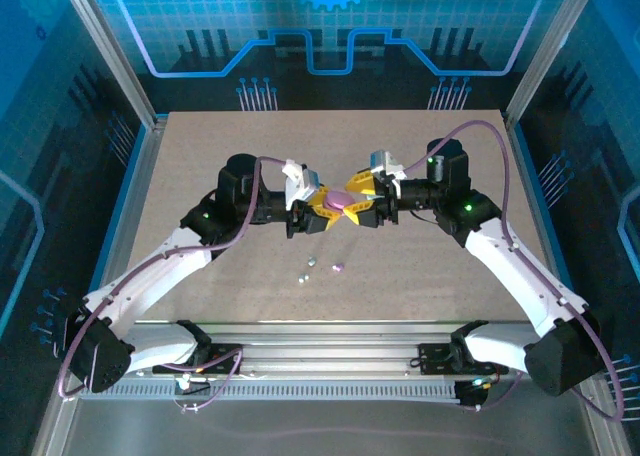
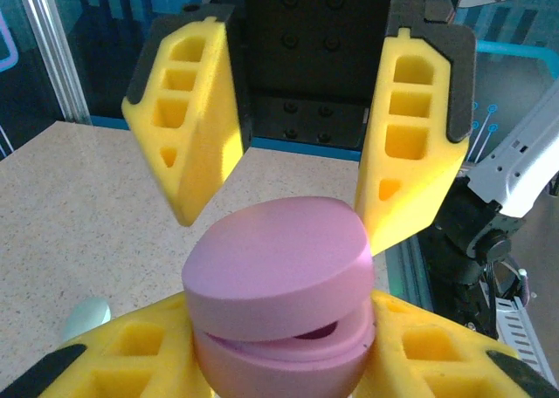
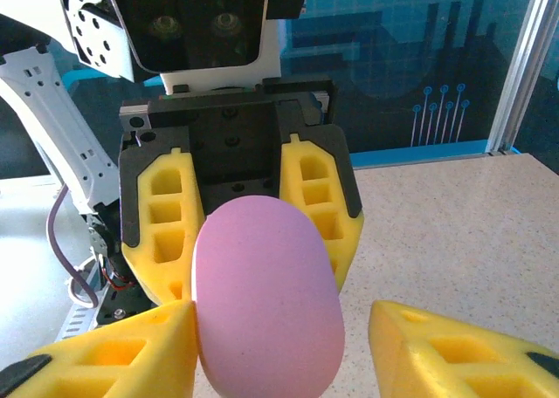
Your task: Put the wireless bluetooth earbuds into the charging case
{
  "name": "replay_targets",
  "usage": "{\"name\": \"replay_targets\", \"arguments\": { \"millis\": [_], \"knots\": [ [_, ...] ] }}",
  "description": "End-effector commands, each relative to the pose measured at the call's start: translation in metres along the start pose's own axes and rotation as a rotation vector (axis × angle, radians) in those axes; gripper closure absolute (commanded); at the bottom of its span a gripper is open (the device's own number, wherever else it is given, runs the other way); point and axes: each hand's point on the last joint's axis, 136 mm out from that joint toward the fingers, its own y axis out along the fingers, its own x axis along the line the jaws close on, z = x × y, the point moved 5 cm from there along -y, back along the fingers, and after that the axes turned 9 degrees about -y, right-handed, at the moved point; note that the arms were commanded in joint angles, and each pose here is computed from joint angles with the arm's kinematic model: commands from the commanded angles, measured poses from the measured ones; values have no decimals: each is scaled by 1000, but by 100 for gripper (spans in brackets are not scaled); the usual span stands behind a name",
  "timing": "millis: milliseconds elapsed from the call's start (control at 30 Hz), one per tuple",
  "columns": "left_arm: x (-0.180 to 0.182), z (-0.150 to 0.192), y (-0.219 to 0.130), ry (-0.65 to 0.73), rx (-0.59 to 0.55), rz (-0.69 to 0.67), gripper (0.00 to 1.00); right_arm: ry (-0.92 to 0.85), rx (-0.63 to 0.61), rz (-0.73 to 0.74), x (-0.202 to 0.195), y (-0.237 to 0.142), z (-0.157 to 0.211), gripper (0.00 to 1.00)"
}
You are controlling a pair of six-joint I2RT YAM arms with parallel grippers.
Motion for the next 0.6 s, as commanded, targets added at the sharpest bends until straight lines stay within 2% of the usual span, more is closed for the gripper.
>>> {"name": "replay_targets", "arguments": {
  "millis": [0,400,567],
  "knots": [
    [-17,-9,0,26,-20,98,68,-45,4,126,-17,-5,-11,48],
    [-16,-8,2,6,-27,111,67,-41,17,196,-26,-7,-16,54],
    [-10,-5,3,10,-28,64,67,-52,-23,74,-12,-7,-28,49]
  ]
}}
